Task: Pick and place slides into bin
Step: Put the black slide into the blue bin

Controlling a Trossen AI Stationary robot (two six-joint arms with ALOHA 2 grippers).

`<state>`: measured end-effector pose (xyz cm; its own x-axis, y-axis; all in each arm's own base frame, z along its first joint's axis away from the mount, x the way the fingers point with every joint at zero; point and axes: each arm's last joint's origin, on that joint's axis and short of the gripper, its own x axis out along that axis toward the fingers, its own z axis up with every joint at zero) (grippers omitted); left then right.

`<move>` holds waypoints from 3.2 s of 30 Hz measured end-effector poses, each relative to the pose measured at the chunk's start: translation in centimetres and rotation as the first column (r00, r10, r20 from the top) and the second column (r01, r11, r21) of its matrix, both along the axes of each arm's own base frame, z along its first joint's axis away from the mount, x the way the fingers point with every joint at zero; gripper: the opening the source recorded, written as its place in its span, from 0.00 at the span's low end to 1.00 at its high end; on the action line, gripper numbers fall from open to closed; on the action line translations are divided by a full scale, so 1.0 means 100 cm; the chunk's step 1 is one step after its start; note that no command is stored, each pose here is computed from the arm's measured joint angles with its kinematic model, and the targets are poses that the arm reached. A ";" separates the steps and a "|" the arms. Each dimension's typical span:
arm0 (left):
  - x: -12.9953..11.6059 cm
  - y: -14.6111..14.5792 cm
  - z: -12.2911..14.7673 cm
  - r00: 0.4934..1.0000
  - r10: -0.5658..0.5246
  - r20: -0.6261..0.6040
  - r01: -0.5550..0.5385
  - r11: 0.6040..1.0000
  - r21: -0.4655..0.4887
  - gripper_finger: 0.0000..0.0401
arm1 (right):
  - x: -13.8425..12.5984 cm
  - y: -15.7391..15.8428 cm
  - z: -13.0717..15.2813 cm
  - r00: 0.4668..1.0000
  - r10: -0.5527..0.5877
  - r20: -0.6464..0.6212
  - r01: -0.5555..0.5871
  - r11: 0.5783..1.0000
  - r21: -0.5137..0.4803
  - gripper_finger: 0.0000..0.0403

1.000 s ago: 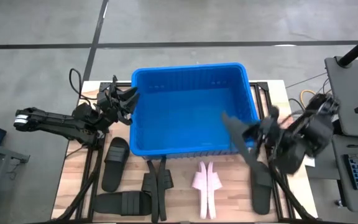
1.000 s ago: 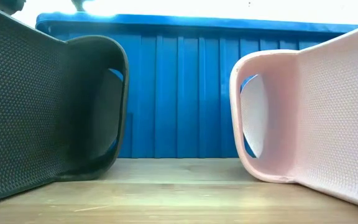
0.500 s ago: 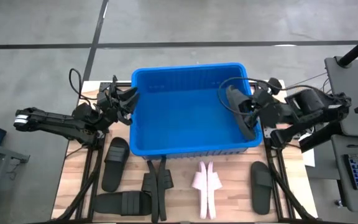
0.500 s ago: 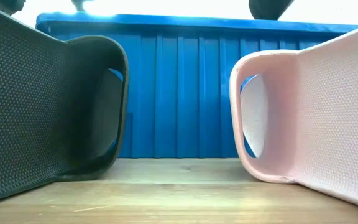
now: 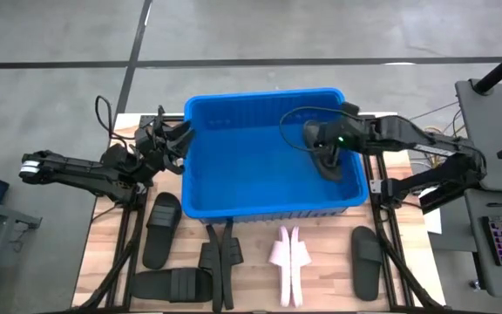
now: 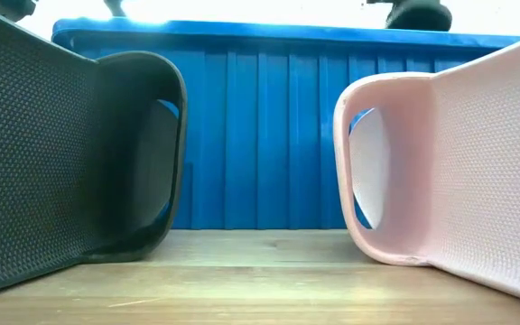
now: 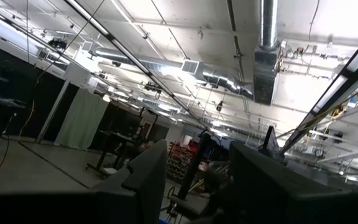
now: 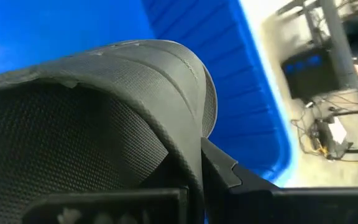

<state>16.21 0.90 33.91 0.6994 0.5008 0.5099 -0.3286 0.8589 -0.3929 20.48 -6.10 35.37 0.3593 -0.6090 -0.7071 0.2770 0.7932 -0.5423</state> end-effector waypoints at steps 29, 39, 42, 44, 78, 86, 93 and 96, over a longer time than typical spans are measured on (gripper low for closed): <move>-0.001 0.001 0.000 0.999 0.045 0.006 -0.045 0.998 -0.034 0.40 | 0.026 -0.083 -0.139 0.939 -0.041 -0.342 -0.050 0.967 -0.251 0.02; -0.001 0.001 0.000 0.999 0.045 0.005 -0.045 0.998 -0.033 0.40 | 0.031 -0.108 -0.176 0.894 -0.040 -0.446 -0.035 0.987 -0.158 0.02; -0.001 0.001 0.000 0.999 0.045 0.005 -0.045 0.998 -0.033 0.40 | 0.031 -0.110 -0.181 0.890 -0.045 -0.454 -0.026 0.988 -0.150 0.02; -0.001 0.001 0.000 0.999 0.045 0.005 -0.045 0.998 -0.033 0.40 | 0.032 -0.111 -0.182 0.889 -0.060 -0.453 -0.013 0.987 -0.158 0.02; -0.001 0.001 -0.002 0.999 0.048 -0.006 -0.049 0.998 -0.027 0.40 | 0.029 -0.111 -0.190 0.881 -0.119 -0.459 0.056 0.987 -0.148 0.19; -0.001 0.001 -0.002 0.999 0.048 -0.006 -0.049 0.998 -0.027 0.40 | 0.029 -0.111 -0.190 0.877 -0.105 -0.470 0.040 0.988 -0.148 0.44; -0.001 0.001 -0.002 0.999 0.048 -0.006 -0.048 0.998 -0.027 0.40 | 0.028 -0.110 -0.188 0.868 -0.084 -0.490 0.010 0.989 -0.150 0.65; -0.001 0.001 -0.002 0.999 0.047 -0.006 -0.048 0.999 -0.027 0.40 | 0.028 -0.110 -0.188 0.860 -0.092 -0.502 0.013 0.987 -0.159 0.73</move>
<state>16.14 1.03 33.70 0.6771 0.5469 0.4923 -0.3708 0.8315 -0.4137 23.27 -17.07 16.61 -0.0598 -0.7261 -0.6850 -0.0281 0.6872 -0.7259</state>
